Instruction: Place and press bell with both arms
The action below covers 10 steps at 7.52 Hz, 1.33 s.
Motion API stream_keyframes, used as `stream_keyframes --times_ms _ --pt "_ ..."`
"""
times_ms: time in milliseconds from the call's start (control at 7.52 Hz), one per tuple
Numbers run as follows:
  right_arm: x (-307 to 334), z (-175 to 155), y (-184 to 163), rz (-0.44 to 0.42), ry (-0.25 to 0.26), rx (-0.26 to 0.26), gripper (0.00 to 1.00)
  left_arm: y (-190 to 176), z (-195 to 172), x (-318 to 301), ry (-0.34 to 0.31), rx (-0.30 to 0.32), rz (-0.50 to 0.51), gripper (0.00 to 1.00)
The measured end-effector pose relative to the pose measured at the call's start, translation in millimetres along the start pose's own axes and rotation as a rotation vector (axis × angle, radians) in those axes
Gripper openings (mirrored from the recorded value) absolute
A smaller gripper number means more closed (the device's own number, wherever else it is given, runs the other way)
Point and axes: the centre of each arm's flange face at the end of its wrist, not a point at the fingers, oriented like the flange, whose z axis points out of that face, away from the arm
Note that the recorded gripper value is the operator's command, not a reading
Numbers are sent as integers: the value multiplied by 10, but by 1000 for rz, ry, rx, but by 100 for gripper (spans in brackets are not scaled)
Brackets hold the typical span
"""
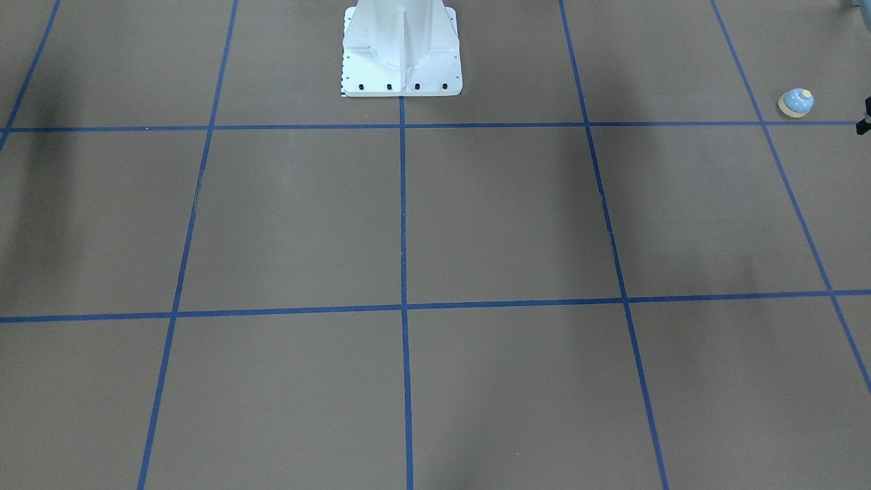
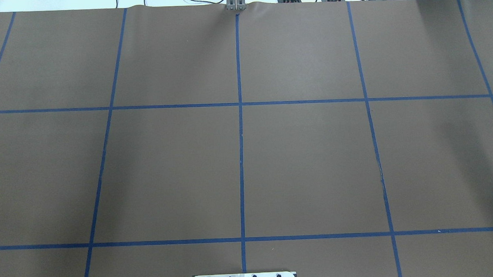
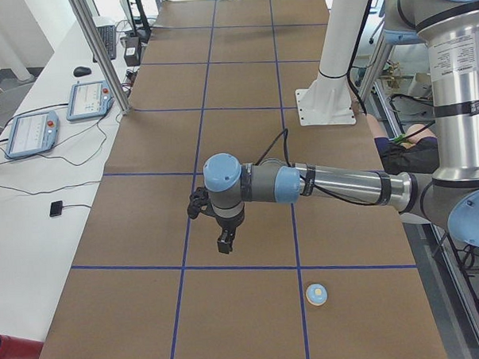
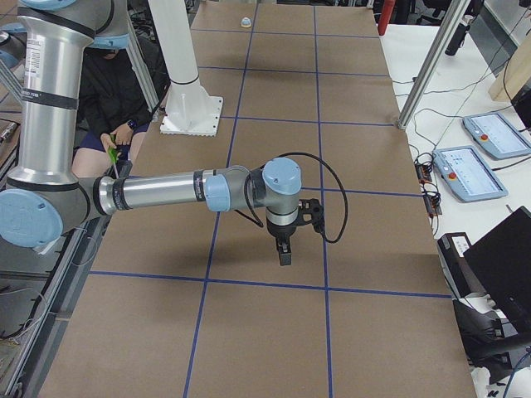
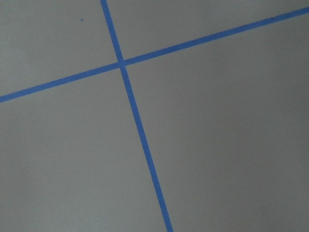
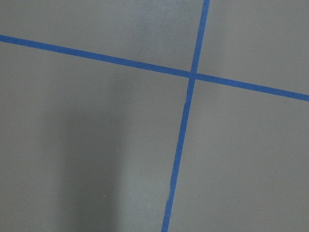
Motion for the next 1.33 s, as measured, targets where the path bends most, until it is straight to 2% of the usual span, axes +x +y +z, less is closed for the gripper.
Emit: stream_keyframes --times_ms 266,399,665,930,1329 --pt "1 1 0 0 0 0 100 217 471 -19 -24 -104 19 100" --pt "1 2 0 0 0 0 100 492 690 -126 -62 -137 28 100" --pt "-1 0 -1 0 -1 0 100 1121 1121 -417 -80 -176 16 100" --pt "-13 -1 -1 0 -12 0 100 1524 1444 -556 -51 -241 -10 100" --pt "-20 1 1 1 -21 -1 100 1760 1730 -535 22 -319 -23 100"
